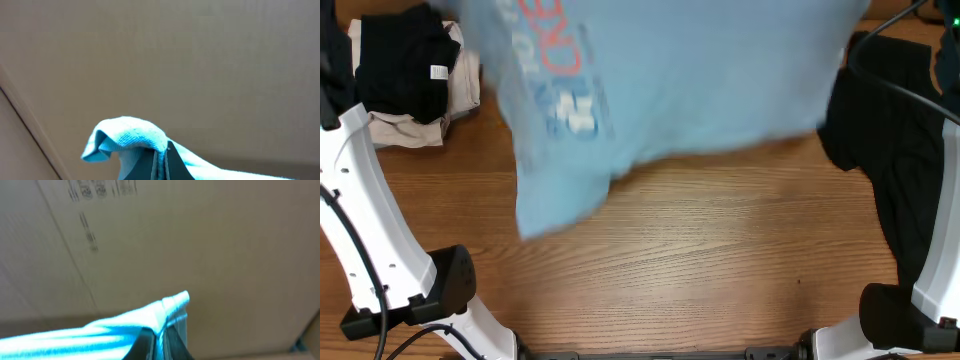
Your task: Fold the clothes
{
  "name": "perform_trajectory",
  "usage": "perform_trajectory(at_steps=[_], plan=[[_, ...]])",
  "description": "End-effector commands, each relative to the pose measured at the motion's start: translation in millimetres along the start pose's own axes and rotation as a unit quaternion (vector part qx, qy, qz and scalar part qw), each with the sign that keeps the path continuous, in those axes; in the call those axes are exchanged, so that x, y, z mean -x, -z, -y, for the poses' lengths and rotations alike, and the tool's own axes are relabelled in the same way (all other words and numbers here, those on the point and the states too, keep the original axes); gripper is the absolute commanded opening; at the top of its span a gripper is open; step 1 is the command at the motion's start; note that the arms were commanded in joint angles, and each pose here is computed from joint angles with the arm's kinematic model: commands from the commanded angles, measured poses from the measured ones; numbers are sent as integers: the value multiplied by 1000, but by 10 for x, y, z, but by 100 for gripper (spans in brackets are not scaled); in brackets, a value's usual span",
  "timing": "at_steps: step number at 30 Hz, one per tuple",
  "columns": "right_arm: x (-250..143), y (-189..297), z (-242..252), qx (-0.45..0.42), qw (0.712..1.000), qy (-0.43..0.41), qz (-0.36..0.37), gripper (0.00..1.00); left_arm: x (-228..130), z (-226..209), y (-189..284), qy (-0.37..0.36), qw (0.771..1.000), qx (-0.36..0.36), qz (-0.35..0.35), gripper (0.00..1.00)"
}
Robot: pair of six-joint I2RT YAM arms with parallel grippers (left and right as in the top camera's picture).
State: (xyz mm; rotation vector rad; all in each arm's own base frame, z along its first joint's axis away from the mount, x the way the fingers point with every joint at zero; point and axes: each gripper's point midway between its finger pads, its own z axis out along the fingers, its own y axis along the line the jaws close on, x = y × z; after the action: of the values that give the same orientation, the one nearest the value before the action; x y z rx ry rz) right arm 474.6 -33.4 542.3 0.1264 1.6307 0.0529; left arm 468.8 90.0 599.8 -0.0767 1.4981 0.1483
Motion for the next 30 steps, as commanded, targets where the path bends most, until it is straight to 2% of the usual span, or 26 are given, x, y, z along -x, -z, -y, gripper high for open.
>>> perform_trajectory(at_steps=[1, 4, 7, 12, 16, 19, 22, 26, 30], plan=[[553, 364, 100, -30, 997, 6, 77, 4, 398, -224, 236, -18, 996, 61, 57, 4], [634, 432, 87, -29, 996, 6, 85, 4, 512, -220, 321, -22, 995, 61, 72, 4], [420, 312, 111, -31, 998, 5, 48, 4, 379, -178, 275, -22, 997, 51, 48, 4], [-311, -171, 186, -33, 997, 2, -64, 4, -200, -42, -86, -30, 999, 27, -33, 4], [-983, -548, 279, -41, 987, -1, -154, 4, -870, 86, -414, -35, 992, 8, -120, 4], [-1404, -688, 288, -34, 976, -6, -213, 4, -1413, 154, -534, -31, 980, -3, -197, 4], [-1658, -677, 228, -15, 966, -14, -257, 4, -1819, 196, -472, -21, 963, -9, -269, 4], [-1794, -486, 102, 17, 953, -29, -301, 4, -2052, 223, -224, 17, 942, -4, -335, 4], [-1865, -156, 11, 32, 936, -46, -348, 4, -2128, 389, 92, 49, 921, -42, -384, 4]])
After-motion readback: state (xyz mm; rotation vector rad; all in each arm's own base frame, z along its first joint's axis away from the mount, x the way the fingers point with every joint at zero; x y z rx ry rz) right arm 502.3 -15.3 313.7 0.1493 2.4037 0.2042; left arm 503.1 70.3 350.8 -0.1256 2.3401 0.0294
